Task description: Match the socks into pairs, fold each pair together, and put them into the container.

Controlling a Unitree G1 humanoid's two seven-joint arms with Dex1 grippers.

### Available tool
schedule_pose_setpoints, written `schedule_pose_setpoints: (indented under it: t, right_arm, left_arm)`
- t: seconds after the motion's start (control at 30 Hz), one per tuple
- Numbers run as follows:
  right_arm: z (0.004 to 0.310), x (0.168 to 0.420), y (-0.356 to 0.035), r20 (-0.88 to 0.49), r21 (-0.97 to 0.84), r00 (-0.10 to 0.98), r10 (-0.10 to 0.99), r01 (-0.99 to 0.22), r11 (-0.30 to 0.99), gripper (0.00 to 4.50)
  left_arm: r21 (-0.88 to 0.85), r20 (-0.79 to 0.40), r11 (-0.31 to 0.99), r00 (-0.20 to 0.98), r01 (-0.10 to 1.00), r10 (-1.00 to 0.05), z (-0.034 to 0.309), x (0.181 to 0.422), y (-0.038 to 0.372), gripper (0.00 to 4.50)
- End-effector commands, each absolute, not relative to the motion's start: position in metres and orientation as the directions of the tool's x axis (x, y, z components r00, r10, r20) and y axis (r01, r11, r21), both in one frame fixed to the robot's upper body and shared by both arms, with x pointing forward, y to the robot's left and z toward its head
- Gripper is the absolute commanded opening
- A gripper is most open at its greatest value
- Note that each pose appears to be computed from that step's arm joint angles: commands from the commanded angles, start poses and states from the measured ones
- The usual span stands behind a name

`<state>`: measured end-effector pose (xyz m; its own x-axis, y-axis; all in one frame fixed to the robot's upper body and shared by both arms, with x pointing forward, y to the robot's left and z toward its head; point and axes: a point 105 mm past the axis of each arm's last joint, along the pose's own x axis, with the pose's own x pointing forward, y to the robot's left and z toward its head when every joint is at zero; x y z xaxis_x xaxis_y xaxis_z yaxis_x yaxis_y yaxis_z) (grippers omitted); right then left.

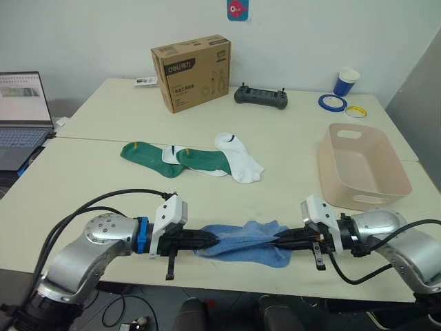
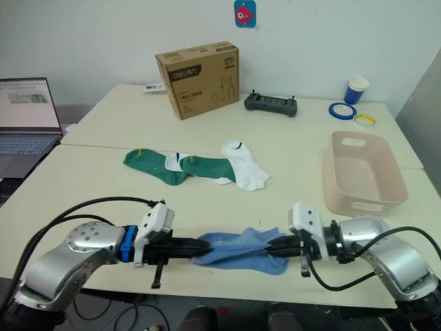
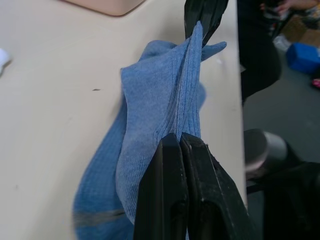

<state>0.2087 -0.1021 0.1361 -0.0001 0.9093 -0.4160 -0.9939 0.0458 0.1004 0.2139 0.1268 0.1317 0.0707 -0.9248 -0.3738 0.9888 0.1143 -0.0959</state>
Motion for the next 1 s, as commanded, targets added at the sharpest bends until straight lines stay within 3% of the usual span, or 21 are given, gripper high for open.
schedule_pose_setpoints:
  t: [0.03,0.17,0.27,0.43,0.57,0.93,1.0]
  right_arm:
    - [0.156,0.179,-0.096,-0.377,0.237,-0.178,0.909,-0.967,-0.092,0.03]
    - [0.155,0.169,-0.097,-0.376,0.346,-0.263,0.889,-0.929,-0.129,0.03]
    - [0.144,0.171,-0.098,-0.398,0.369,-0.267,0.878,-0.923,-0.113,0.03]
    - [0.103,0.207,-0.106,-0.482,0.312,-0.166,0.86,-0.95,-0.008,0.03]
    - [0.105,0.23,-0.105,-0.467,0.264,-0.12,0.876,-0.964,0.009,0.03]
    - [0.105,0.267,-0.105,-0.501,0.147,-0.038,0.865,-0.988,0.042,0.03]
    - [0.108,0.273,-0.103,-0.487,0.13,-0.008,0.874,-0.989,0.064,0.49]
  left_arm:
    - [-0.185,-0.383,0.053,-0.022,0.981,-0.923,0.15,0.199,0.128,0.0]
    - [-0.26,-0.399,0.046,-0.064,0.964,-0.915,0.152,0.198,0.132,0.0]
    - [-0.281,-0.434,0.058,-0.072,0.958,-0.898,0.144,0.2,0.135,0.0]
    - [-0.182,-0.553,0.139,0.016,0.974,-0.833,0.11,0.237,0.141,0.0]
    - [-0.109,-0.542,0.143,0.062,0.984,-0.838,0.117,0.264,0.135,0.0]
    - [-0.041,-0.562,0.123,0.079,0.992,-0.824,0.113,0.292,0.129,0.0]
    - [-0.028,-0.555,0.121,0.086,0.992,-0.828,0.113,0.296,0.127,0.19]
